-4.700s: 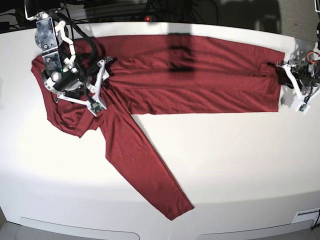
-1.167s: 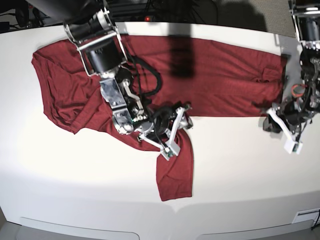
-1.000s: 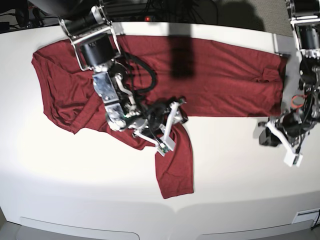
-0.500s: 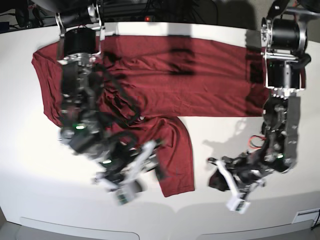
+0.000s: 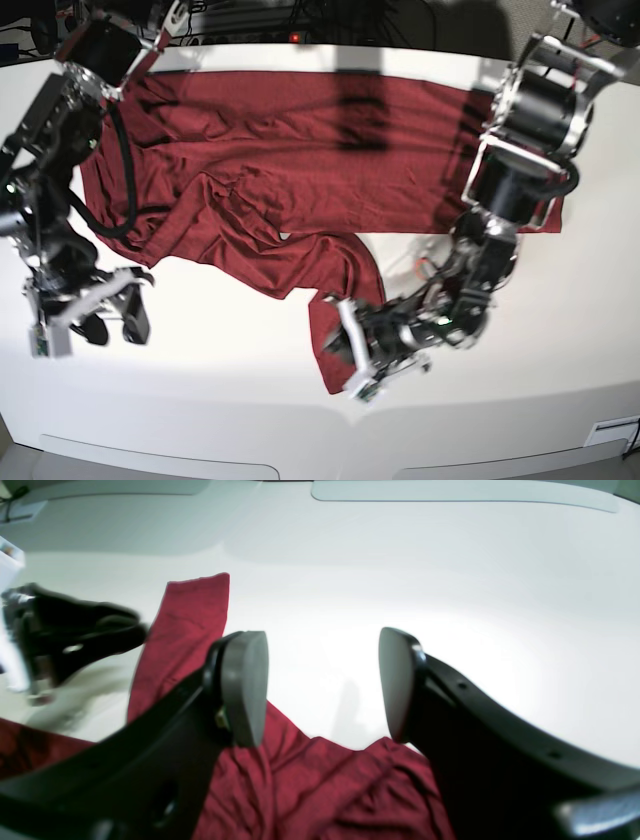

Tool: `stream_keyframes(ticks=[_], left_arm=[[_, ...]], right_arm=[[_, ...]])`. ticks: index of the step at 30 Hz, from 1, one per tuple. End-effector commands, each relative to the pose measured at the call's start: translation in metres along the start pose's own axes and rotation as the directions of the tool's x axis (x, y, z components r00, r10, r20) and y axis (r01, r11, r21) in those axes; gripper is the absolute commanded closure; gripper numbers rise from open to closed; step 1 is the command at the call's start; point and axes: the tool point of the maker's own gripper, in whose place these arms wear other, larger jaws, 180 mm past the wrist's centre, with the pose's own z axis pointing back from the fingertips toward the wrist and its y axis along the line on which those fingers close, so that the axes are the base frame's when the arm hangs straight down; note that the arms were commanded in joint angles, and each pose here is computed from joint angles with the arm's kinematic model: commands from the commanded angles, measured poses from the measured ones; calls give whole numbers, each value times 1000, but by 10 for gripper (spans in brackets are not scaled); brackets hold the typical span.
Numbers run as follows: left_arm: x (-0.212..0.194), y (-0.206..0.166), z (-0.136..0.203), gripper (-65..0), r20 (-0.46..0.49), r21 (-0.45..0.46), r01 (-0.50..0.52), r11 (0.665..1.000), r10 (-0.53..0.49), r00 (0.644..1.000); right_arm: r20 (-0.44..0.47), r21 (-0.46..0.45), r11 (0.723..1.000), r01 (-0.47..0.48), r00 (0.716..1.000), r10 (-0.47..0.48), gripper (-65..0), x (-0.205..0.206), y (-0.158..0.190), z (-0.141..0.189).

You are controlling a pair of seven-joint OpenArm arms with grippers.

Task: Fold the T-shirt properly

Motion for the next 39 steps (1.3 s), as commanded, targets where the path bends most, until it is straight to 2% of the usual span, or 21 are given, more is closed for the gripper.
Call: stream_keyframes(ticks=[1,7,9,13,24,30,35,39], left_arm=[[37,-1,-4,-172,92,3,35,999,-36,995],[11,-28,-31,-171,66,-18,106,994,-104,992],[1,-22,-32,-166,62,8,112,994,-112,992],[-14,9,-32,-154,77,171,98,980,-112,991],[-51,22,-29,-154,-47,186,50,981,-42,998],[-102,51,-5,-154,-160,234,53,971,-16,987],[-150,94,32,-154,-286,306,76,949,16,958],[-177,139,72,-154,-338,429,17,903,144,930]], right_arm=[[61,-1,1000,-19,998,19,-347,16,-2,9],[77,-49,999,-3,997,7,-347,6,-11,48],[76,-55,998,-1,997,5,-347,4,-10,59],[83,-58,998,-14,996,19,-347,4,-5,78],[63,-79,992,-103,992,108,-347,6,11,103],[74,-82,989,-122,989,128,-347,12,15,106],[85,-63,991,-115,989,120,-347,13,18,106],[100,-26,994,-103,989,105,-347,15,25,106]])
